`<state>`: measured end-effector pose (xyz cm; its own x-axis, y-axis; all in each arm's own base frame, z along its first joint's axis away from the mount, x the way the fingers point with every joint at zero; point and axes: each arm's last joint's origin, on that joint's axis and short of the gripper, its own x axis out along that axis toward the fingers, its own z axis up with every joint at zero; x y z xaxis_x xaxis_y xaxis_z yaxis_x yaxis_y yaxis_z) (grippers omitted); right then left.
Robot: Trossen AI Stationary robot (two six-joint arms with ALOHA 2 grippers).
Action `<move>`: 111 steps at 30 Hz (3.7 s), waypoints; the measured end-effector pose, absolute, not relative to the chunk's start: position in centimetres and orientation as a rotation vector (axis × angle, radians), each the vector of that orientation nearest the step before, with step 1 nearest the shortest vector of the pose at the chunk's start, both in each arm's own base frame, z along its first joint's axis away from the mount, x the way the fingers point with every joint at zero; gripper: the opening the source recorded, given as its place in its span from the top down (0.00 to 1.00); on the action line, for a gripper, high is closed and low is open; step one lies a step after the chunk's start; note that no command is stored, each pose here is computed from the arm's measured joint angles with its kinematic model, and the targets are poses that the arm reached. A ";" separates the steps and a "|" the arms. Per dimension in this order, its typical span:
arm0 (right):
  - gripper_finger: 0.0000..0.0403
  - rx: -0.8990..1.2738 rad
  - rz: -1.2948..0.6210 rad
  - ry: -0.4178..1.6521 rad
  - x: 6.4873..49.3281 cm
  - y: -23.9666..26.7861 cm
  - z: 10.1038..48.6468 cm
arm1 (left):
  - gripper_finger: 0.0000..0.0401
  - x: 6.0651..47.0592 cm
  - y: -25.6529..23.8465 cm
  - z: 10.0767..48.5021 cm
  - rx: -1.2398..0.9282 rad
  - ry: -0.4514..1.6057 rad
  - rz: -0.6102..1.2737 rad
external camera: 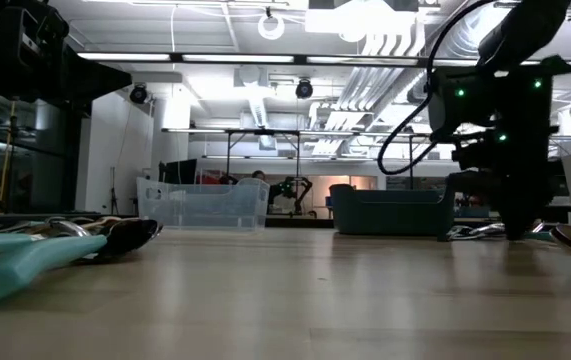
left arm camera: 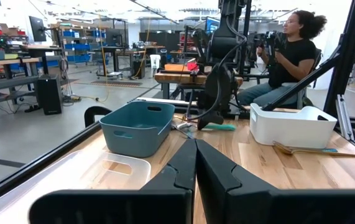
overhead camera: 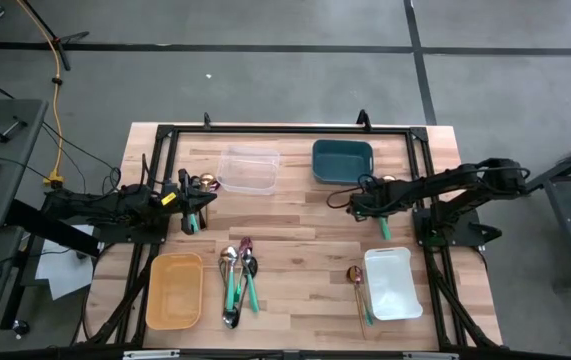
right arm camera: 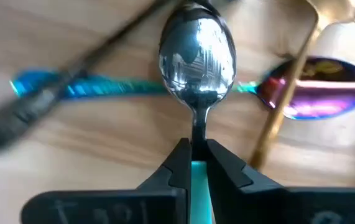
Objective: Sort silverware by color (type)
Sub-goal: Put the green spoon into the blue bin
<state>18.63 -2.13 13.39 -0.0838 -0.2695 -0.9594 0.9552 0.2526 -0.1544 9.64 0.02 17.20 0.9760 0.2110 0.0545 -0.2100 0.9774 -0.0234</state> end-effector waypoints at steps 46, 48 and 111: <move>0.95 0.204 -0.293 0.644 28.1 4.0 24.8 | 0.99 9.6 0.0 17.2 -0.018 -0.057 0.211; 0.95 0.182 -0.299 0.643 28.1 4.0 24.8 | 0.99 9.6 0.0 17.2 -0.018 -0.056 0.211; 0.95 -0.091 -0.323 0.420 23.3 2.1 22.5 | 0.99 9.6 0.0 17.2 -0.018 -0.057 0.212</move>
